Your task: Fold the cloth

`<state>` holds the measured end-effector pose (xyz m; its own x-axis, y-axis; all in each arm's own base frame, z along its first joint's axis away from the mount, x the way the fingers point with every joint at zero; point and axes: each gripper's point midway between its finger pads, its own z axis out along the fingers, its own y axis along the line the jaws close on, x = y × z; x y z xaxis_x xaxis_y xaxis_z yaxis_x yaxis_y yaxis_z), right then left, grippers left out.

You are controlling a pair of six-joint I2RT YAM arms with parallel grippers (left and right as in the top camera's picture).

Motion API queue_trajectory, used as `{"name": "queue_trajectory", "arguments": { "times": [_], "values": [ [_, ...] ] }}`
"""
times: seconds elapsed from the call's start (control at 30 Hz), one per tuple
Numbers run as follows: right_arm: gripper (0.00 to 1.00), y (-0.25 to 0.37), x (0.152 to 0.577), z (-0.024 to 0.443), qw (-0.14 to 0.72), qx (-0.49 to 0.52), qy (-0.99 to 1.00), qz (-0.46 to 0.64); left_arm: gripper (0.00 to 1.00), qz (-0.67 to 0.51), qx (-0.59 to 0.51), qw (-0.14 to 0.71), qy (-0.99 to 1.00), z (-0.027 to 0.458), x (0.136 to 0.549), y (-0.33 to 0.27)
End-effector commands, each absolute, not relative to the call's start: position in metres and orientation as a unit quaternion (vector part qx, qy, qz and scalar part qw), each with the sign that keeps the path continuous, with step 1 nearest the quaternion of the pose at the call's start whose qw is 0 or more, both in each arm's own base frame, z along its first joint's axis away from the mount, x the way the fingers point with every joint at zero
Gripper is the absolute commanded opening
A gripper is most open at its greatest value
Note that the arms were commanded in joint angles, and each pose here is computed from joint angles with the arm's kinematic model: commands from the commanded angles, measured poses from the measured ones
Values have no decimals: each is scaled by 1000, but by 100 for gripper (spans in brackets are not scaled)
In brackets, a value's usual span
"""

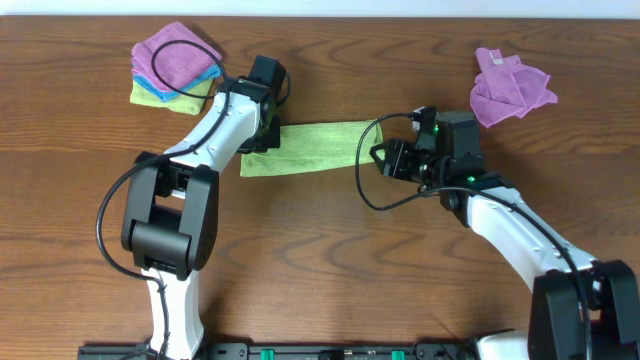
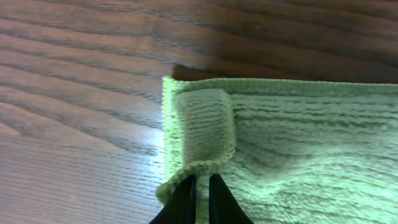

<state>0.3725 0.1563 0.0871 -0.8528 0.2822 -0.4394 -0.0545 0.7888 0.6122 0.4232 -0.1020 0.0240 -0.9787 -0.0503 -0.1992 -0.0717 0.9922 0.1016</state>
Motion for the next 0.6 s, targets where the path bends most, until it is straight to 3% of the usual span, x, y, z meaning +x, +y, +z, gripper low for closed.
{"name": "queue_trajectory", "arguments": {
  "times": [0.0,0.57],
  "values": [
    [51,153,370,72,250,67,914,313,9,34,-39,103,993,30,426,-108],
    [59,149,387,25,242,91,921,292,6,37,-45,93,994,7,413,-105]
  ]
}}
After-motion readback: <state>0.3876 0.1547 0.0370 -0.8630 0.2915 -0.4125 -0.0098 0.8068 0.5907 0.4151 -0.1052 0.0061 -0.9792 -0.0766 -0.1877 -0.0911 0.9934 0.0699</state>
